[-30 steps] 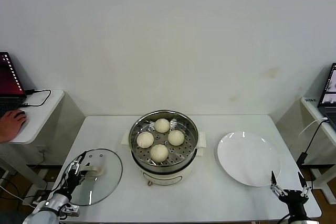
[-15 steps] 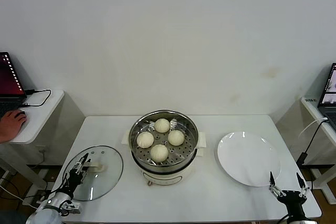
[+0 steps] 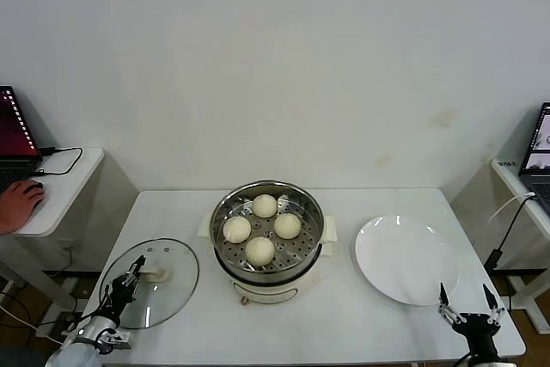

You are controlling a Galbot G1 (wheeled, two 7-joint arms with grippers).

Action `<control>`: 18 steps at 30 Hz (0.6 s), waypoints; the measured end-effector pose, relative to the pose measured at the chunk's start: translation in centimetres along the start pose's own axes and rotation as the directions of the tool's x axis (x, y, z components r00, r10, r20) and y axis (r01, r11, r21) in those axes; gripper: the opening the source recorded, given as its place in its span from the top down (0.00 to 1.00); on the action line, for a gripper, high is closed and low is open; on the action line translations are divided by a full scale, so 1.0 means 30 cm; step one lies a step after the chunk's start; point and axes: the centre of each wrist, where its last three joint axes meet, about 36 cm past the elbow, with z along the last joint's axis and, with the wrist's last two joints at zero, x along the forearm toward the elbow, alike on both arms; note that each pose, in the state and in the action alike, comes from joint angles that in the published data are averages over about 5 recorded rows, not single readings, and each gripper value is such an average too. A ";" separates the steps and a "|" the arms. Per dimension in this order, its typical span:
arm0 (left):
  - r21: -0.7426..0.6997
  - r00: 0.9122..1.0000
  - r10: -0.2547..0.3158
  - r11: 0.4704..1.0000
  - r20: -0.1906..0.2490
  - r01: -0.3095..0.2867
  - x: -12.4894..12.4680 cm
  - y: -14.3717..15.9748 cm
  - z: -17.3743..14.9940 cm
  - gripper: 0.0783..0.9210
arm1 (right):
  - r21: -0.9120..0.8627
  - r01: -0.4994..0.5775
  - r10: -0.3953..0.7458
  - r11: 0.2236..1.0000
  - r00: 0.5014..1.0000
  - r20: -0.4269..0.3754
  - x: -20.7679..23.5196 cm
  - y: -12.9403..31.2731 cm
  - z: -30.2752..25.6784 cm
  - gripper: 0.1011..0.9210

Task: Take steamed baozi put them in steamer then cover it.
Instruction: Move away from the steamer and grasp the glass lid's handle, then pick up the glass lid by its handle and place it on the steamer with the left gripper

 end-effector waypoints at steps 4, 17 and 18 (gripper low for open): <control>0.012 1.000 -0.021 1.000 -0.007 0.021 0.016 -0.003 -0.002 0.91 | 0.003 0.007 -0.007 1.000 1.000 0.001 0.002 0.006 -0.002 0.12; -0.002 0.994 -0.099 0.995 -0.053 0.099 0.112 0.118 -0.042 0.91 | 0.022 0.039 -0.039 0.999 0.999 0.016 0.016 0.035 -0.018 0.12; -0.005 0.993 -0.107 0.994 -0.059 0.106 0.122 0.137 -0.048 0.91 | 0.024 0.042 -0.043 0.999 0.999 0.016 0.017 0.039 -0.019 0.12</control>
